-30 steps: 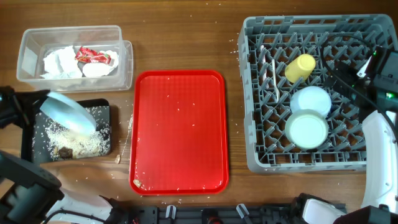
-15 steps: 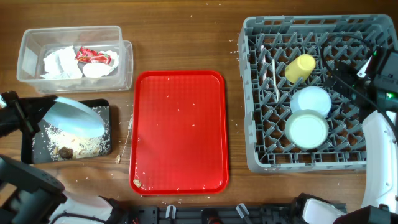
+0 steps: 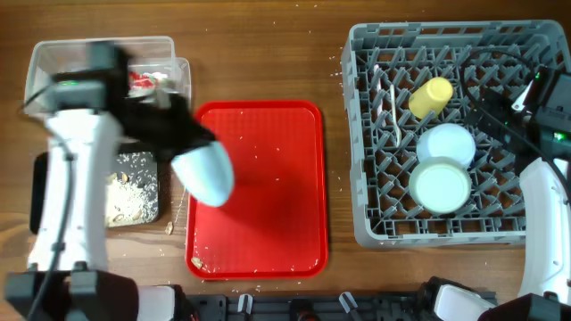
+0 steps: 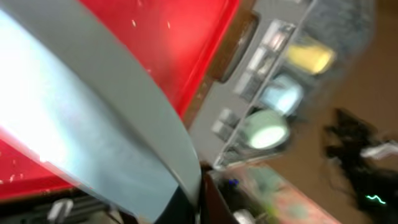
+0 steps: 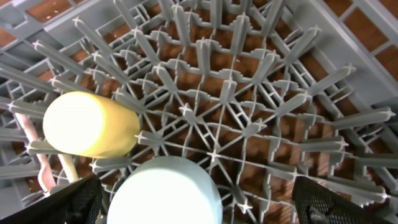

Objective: Sort waste into correct bins and load items into the dishwasher rack
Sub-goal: 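Set the emptied plate back on the red tray and release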

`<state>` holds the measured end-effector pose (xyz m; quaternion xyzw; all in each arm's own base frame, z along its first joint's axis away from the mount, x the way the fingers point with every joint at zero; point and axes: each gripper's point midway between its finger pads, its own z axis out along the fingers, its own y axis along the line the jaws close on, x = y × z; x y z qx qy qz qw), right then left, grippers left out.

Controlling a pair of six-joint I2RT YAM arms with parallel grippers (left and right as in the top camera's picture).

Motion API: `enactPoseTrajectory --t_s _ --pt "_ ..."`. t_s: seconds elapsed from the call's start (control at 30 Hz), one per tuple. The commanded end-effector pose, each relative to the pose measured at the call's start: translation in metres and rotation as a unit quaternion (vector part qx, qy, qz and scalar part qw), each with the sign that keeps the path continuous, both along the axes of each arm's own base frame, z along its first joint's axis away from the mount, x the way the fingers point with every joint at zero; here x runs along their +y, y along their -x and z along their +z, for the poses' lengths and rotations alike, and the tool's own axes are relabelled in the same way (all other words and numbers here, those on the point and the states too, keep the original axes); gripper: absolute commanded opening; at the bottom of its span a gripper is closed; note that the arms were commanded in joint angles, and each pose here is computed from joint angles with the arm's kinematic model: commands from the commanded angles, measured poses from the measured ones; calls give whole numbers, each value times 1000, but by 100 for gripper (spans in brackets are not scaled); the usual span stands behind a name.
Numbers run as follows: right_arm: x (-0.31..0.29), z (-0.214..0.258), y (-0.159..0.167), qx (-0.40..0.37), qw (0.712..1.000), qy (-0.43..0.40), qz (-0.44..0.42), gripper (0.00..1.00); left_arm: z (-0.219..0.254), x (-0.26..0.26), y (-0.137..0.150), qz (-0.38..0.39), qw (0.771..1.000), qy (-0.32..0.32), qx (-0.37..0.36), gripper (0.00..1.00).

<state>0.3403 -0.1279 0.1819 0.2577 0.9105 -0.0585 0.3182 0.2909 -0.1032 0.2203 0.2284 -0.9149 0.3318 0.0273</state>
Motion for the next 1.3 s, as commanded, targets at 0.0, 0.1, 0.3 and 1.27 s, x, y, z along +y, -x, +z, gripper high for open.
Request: enactPoseTrajectory --t_s 0.0,0.1,0.3,1.27 --pt "-1 4 -4 -4 1000 2 7 100 -23 -37 1 36 989 -139 16 4" --pt "-1 4 -4 -4 1000 3 7 100 -51 -102 7 -14 984 -178 3 4" --pt "-1 4 -4 -4 1000 2 7 100 -130 -145 10 -43 961 -270 27 4" --pt "327 28 62 19 872 -181 454 100 42 150 23 343 861 -372 -46 100"
